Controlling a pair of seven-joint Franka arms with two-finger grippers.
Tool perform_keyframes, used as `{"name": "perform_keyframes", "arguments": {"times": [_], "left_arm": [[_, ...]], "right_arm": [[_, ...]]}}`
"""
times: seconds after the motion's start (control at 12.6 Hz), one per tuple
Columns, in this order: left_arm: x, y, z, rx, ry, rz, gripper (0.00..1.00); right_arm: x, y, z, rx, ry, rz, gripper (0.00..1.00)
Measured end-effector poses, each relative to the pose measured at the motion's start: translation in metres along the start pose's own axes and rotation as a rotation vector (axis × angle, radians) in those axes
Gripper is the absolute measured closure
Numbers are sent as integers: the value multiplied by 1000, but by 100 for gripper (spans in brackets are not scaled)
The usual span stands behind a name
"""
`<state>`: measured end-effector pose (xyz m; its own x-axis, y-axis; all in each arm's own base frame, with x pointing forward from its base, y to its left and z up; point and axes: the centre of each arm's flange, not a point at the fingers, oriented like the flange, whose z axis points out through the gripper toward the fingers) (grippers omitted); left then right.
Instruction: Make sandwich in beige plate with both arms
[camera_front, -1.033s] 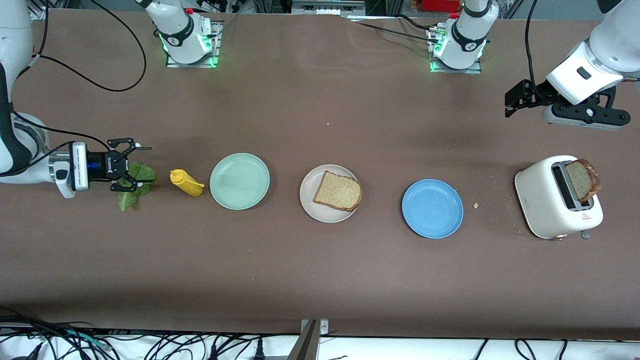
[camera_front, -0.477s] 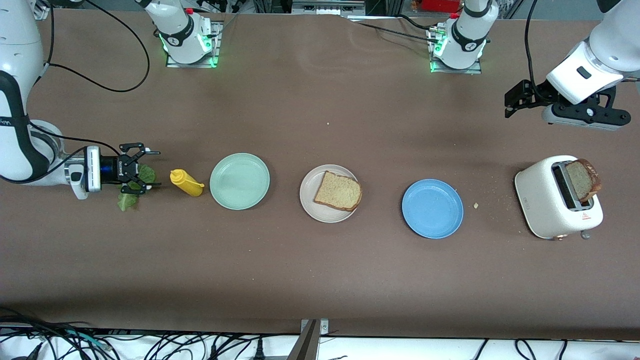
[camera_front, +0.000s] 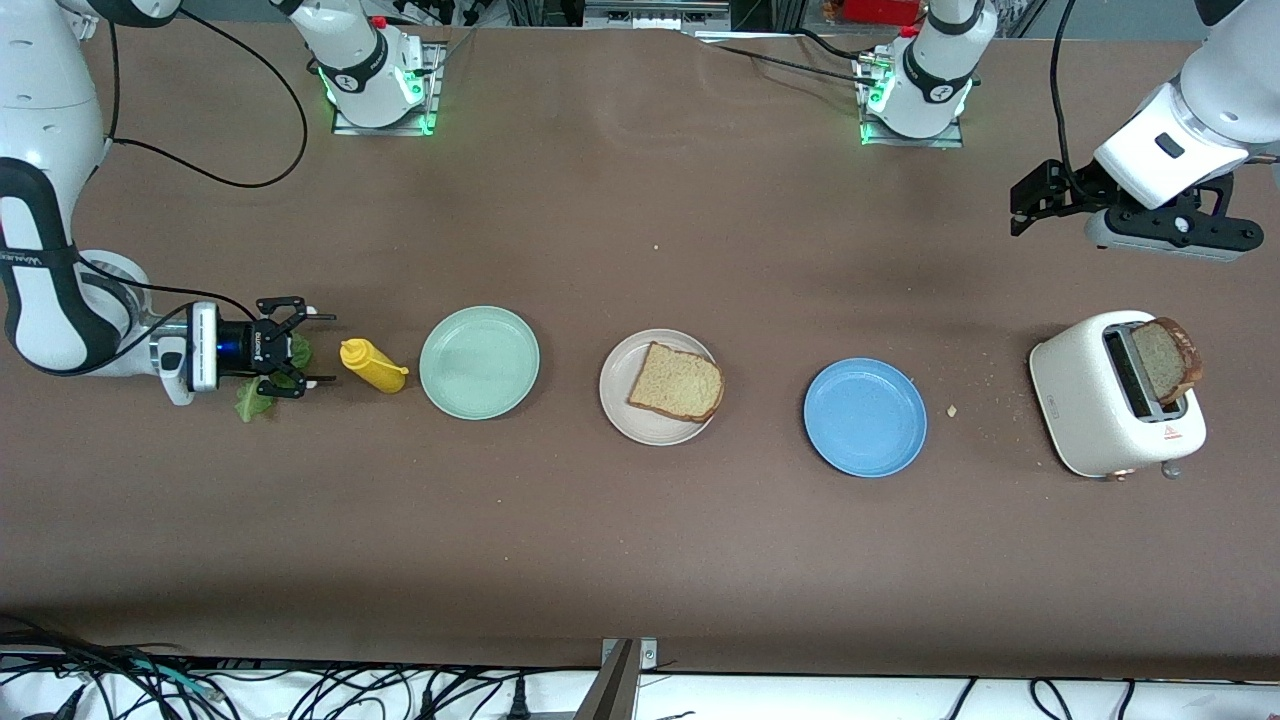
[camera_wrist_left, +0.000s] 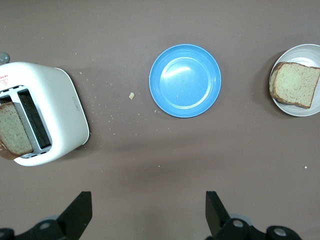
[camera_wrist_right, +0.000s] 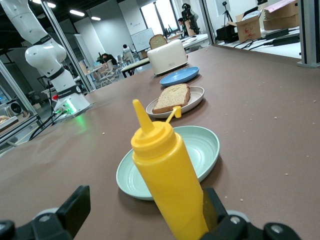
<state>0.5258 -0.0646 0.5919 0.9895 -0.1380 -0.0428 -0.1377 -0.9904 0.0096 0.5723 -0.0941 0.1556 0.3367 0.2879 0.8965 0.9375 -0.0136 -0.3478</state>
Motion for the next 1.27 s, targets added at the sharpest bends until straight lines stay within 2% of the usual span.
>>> {"name": "perform_keyframes", "arguments": {"times": [0.16,0.64,1.27], "left_arm": [[0,0,0,0,0,0,0],[0,-1,0,0,0,-1,0],[0,7,0,1,0,14,0]], "right_arm": [[-5,2,6,-1,12,5,0],[-9,9,17,-20,7,-5,0],[-14,17,44,-15,41,-8,1]]}}
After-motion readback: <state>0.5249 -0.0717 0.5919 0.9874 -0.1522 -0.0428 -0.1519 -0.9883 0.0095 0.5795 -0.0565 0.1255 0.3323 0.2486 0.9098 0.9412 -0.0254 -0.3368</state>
